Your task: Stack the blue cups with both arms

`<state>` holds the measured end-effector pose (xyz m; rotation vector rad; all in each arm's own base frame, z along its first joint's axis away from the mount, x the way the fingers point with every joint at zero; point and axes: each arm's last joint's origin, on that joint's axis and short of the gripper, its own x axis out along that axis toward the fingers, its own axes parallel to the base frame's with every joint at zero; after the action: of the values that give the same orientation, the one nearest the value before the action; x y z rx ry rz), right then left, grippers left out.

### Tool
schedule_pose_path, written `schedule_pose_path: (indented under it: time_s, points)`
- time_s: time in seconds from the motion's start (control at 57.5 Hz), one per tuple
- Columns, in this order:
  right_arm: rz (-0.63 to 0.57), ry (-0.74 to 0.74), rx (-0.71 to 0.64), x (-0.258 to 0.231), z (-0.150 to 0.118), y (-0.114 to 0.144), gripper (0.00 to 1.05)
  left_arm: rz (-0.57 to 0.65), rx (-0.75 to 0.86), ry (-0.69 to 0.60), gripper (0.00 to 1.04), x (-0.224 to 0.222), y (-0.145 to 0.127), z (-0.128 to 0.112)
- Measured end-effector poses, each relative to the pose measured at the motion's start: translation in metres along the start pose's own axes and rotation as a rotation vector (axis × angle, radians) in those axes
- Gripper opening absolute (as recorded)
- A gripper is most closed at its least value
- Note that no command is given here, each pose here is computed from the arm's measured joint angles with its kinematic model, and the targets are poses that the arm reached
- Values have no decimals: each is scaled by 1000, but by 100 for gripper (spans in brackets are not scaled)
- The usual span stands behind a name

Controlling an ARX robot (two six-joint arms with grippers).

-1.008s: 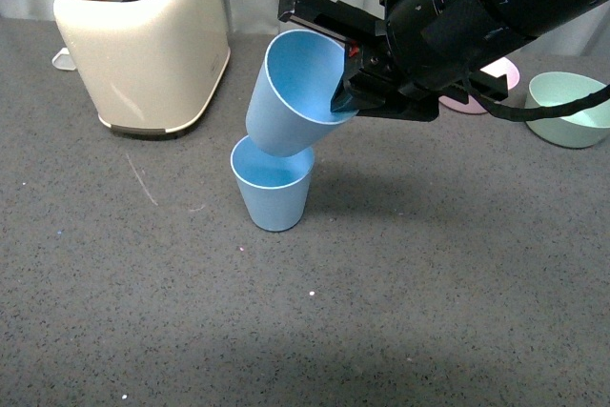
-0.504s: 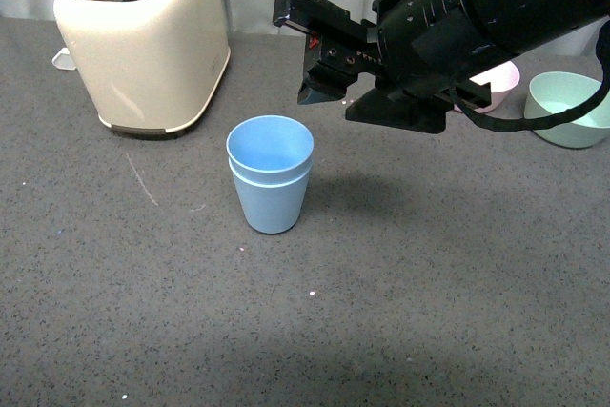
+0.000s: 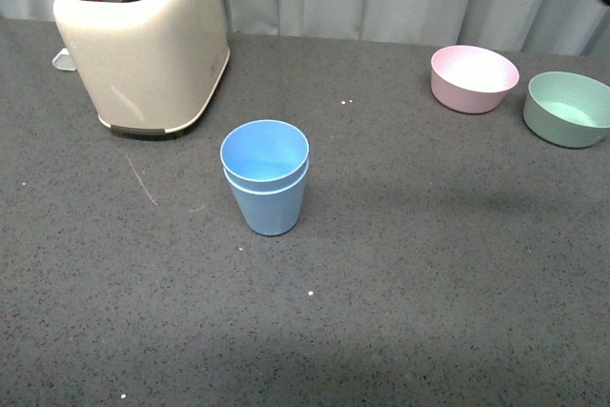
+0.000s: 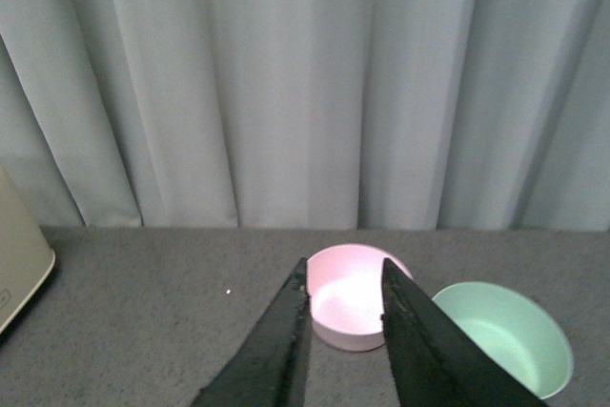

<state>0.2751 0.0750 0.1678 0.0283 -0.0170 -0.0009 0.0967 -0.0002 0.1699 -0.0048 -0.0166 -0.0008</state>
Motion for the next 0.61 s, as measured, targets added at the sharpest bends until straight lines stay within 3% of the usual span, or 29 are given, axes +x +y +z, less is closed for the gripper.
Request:
schedule_pose_path:
  time_s: [0.087, 0.608]
  points:
    - [2, 19, -22, -19, -4, -14, 1, -2, 0, 0, 98, 0, 0, 0]
    - [4, 34, -27, -98, -3, -59, 1, -1, 0, 0, 98, 0, 0, 0]
